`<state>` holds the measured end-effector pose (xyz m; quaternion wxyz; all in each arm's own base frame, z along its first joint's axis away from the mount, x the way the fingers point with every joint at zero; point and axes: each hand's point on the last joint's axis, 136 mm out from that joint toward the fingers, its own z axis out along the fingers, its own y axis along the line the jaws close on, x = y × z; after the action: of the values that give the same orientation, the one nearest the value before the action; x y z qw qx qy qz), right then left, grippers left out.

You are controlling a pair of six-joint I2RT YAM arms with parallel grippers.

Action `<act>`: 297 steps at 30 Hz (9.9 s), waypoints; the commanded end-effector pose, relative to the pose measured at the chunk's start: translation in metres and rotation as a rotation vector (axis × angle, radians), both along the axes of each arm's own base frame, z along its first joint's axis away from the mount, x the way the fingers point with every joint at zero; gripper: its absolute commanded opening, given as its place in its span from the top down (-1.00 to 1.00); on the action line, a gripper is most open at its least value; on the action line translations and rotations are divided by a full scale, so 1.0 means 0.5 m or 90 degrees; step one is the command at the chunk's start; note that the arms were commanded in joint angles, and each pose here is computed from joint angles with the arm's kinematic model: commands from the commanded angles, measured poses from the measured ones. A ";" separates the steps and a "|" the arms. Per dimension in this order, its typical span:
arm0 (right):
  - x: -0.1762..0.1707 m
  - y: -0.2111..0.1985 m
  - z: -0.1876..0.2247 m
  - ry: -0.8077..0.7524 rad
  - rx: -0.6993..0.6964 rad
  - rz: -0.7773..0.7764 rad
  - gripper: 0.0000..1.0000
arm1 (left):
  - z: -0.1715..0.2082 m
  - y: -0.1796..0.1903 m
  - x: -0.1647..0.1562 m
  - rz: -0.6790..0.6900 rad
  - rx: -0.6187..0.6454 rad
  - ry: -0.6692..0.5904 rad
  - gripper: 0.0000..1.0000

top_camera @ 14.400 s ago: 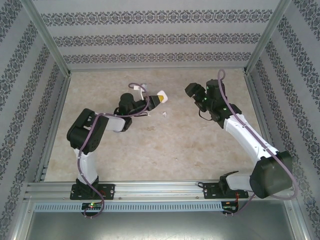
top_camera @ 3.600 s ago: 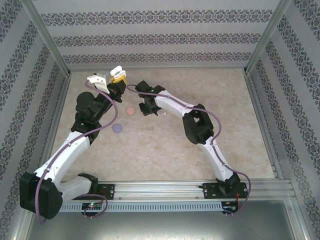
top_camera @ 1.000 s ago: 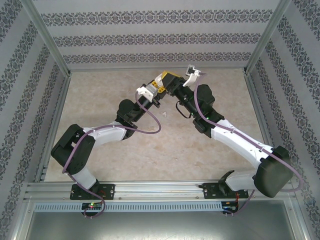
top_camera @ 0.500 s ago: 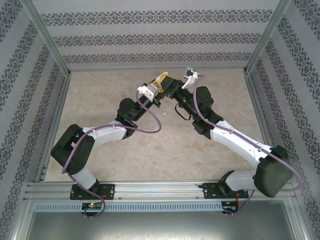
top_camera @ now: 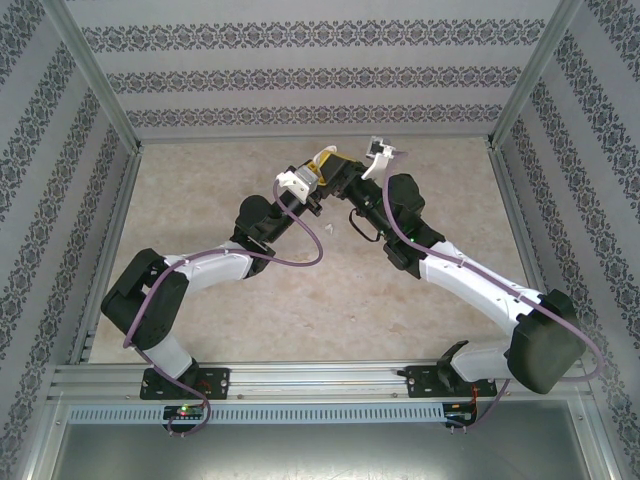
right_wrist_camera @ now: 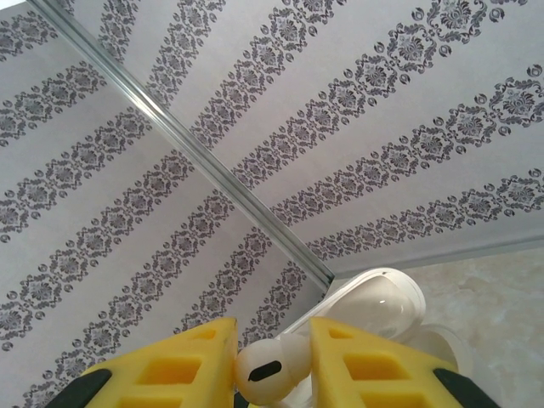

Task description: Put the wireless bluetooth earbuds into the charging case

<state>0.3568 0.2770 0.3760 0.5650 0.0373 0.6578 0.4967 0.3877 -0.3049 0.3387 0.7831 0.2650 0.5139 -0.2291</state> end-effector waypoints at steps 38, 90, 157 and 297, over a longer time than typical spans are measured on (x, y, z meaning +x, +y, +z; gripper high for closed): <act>0.003 -0.005 -0.079 0.080 -0.159 -0.077 0.23 | 0.130 0.021 -0.065 -0.037 -0.053 -0.066 1.00; 0.076 -0.156 -0.402 0.435 -0.413 -0.047 -0.44 | 0.034 0.205 -0.084 0.115 -0.030 0.036 1.00; 0.155 -0.028 -0.620 0.535 -0.760 0.094 -0.33 | -0.003 0.192 -0.067 0.083 -0.045 0.082 1.00; -0.027 -0.093 0.063 -0.009 -0.340 -0.065 0.44 | 0.001 -0.007 -0.104 -0.231 0.062 0.078 1.00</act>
<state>0.3484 0.2264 0.3906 0.5596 -0.0774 0.7842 0.2568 0.3426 -0.2987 0.3300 0.6862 0.3599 0.5322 -0.3410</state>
